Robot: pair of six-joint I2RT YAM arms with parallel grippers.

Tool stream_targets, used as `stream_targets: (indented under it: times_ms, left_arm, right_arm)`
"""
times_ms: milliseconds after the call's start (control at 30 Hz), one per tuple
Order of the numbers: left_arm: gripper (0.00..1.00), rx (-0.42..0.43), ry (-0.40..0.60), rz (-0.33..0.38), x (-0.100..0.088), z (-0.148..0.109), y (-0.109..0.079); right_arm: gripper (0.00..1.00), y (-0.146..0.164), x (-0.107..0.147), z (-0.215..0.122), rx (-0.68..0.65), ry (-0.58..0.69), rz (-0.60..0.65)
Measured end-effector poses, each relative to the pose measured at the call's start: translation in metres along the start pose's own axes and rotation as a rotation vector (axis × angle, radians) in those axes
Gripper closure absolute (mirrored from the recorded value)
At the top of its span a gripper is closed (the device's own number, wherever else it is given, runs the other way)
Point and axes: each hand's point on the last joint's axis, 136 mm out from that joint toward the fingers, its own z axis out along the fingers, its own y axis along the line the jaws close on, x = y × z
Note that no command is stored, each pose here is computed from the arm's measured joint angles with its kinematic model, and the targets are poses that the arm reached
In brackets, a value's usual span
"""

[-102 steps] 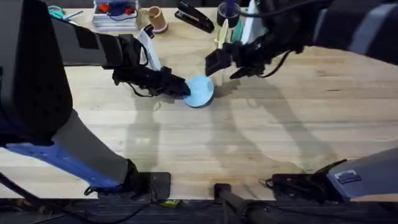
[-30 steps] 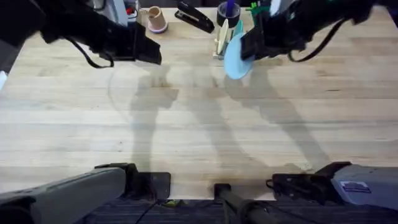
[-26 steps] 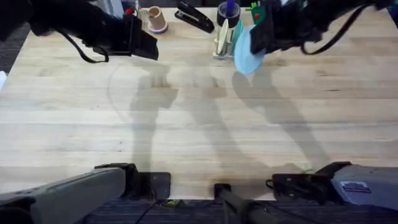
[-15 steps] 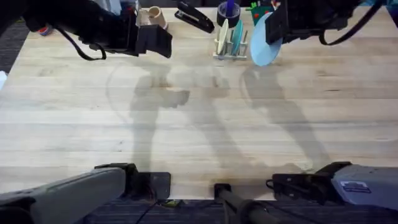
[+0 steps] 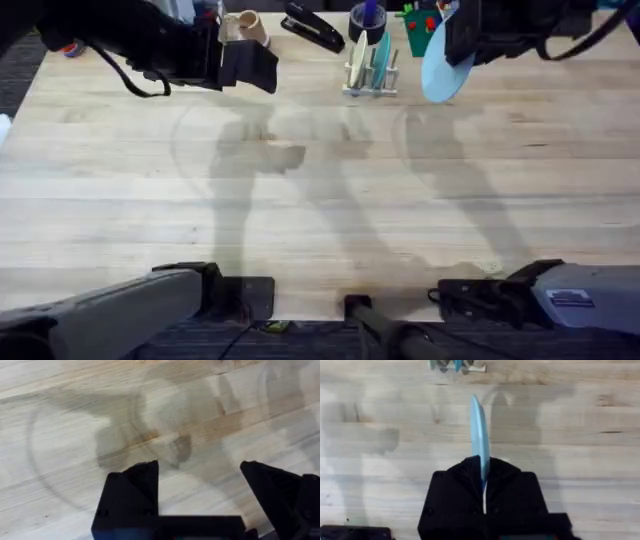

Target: Pick up the plates from the table one by one and place each into a slot on the dish rack.

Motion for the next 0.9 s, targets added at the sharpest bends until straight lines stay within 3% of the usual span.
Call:
stream_targets:
  times_ms: [467, 900]
  left_arm:
    - [0.005, 0.000, 0.000, 0.000, 0.000, 0.000, 0.000]
    - [0.006, 0.000, 0.000, 0.000, 0.000, 0.000, 0.000]
  right_arm:
    - [0.970, 0.020, -0.050, -0.002, 0.003, -0.069, 0.054]
    - [0.970, 0.038, -0.075, 0.036, 0.037, -0.049, 0.077]
